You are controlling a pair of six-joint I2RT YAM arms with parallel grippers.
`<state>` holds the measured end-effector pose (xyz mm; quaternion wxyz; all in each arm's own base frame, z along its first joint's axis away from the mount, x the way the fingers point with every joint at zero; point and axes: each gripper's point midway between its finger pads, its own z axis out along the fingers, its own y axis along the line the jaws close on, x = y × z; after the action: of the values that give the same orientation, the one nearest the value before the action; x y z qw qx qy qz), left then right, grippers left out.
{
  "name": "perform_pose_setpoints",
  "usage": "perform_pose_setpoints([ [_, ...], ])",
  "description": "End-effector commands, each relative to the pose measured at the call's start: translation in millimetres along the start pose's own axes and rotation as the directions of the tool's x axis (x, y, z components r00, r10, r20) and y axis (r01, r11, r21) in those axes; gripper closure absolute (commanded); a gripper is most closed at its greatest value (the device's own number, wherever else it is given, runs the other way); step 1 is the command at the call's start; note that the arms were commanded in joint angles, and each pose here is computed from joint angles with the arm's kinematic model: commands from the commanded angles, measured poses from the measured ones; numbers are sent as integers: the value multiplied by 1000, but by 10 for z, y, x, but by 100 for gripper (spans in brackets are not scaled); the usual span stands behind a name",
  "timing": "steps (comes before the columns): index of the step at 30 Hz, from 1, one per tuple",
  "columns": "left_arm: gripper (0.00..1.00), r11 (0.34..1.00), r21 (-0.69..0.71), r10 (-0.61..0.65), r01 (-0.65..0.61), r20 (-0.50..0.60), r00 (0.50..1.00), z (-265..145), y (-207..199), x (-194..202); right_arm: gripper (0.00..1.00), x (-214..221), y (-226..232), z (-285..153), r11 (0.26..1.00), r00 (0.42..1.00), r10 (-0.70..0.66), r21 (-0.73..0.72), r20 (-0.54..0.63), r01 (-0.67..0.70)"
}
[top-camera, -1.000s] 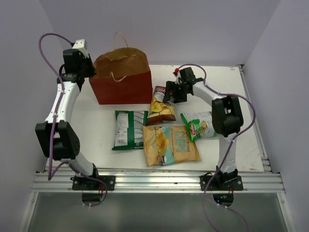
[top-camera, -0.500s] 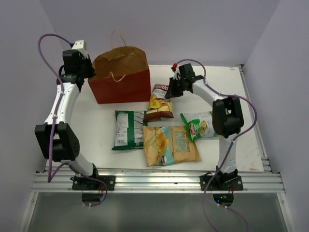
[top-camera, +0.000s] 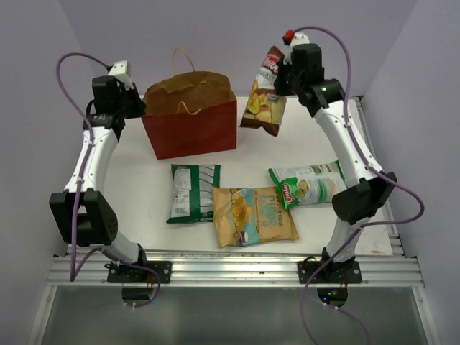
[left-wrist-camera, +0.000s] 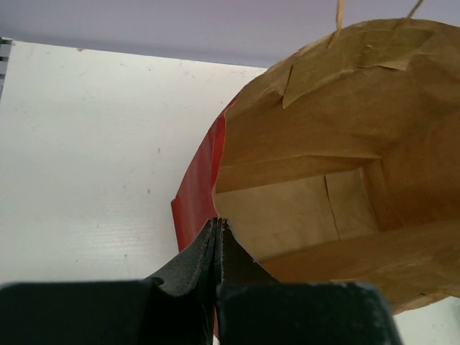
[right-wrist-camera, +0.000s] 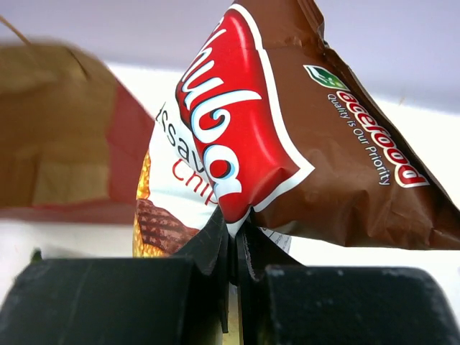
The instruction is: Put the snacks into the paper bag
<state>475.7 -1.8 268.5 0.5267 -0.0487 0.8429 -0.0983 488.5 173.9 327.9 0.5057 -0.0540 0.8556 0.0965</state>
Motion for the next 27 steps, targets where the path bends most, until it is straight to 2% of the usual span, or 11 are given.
perform_pose_setpoints([
  [1,100,995,104,7,-11,35,999,-162,-295,-94,100,-760,26,-478,999,971,-32,27,237,26],
  [7,100,982,185,41,-41,1,999,-212,-644,68,100,-1460,279,-849,997,877,-76,55,474,57],
  [15,100,968,244,57,-52,-14,998,-286,-890,179,100,-1941,683,-939,997,781,-24,-47,624,68],
  [21,100,966,251,64,-57,-19,998,-347,-944,211,100,-1824,878,-581,990,789,-5,-108,614,90],
  [27,100,967,249,62,-54,-24,998,-387,-952,226,100,-1562,1010,-149,985,831,7,-149,556,91],
])
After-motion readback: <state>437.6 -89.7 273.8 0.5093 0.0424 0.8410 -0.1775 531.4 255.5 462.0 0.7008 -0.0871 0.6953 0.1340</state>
